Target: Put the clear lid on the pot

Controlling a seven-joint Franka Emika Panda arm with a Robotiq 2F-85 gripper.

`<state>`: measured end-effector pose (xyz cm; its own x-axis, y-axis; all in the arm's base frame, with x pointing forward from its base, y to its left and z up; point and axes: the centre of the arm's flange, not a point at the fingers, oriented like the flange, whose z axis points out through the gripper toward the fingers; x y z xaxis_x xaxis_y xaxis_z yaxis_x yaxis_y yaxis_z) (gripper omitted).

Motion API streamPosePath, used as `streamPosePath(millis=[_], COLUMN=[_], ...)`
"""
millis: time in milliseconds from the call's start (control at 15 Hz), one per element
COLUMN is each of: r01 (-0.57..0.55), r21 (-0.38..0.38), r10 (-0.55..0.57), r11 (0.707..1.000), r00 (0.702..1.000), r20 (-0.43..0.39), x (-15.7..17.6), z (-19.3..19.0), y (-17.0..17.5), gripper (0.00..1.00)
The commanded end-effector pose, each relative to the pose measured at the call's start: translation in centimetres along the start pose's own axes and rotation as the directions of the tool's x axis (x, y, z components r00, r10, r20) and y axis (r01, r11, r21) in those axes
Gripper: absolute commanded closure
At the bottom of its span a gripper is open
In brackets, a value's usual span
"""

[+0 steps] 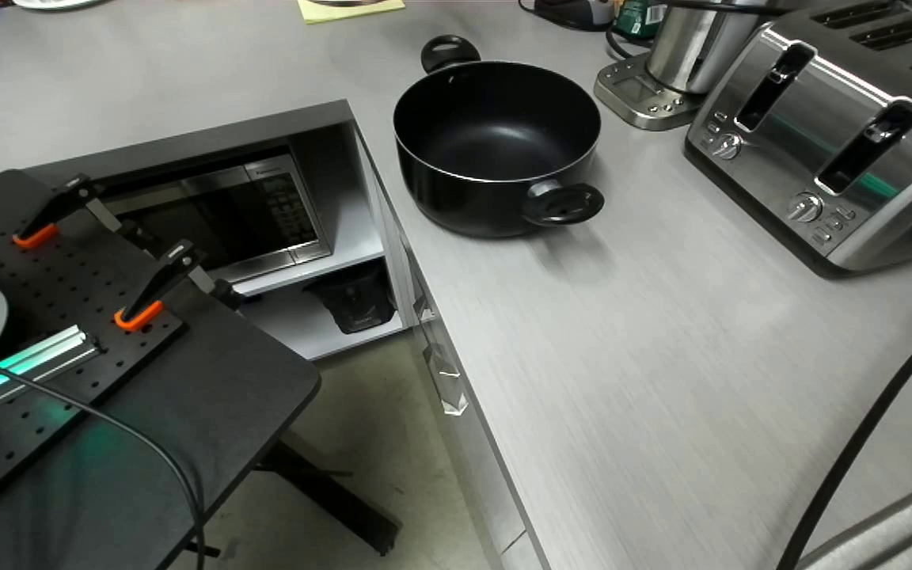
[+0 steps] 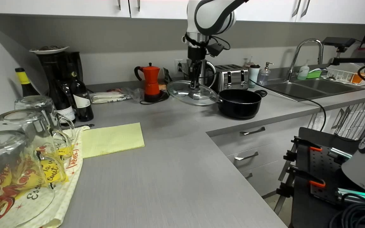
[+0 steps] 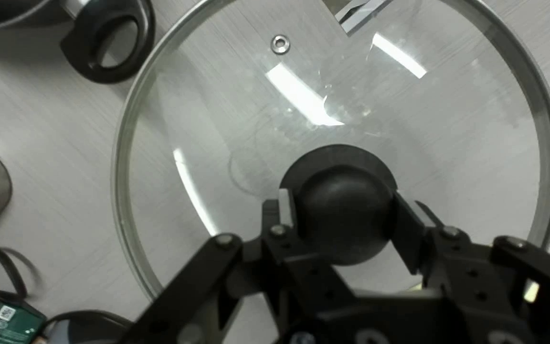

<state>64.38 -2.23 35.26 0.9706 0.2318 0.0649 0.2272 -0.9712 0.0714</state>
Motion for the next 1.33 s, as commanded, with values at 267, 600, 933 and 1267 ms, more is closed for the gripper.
streamPosePath(millis=[267, 600, 933, 1267], r01=[-0.259, -0.427, -0.565, -0.66], r21=[0.063, 0.065, 0.03, 0.005], r10=[0.262, 0.427, 0.562, 0.654], r11=[0.964, 0.902, 0.825, 0.751], r00=[0.964, 0.904, 0.825, 0.745], r20=[-0.037, 0.004, 0.059, 0.136], x=[-8.7, -11.4, -13.0, -14.3], z=[-2.1, -1.3, 0.1, 2.4], y=[8.2, 13.7, 17.8, 20.1], gripper=[0.75, 0.75, 0.75, 0.75])
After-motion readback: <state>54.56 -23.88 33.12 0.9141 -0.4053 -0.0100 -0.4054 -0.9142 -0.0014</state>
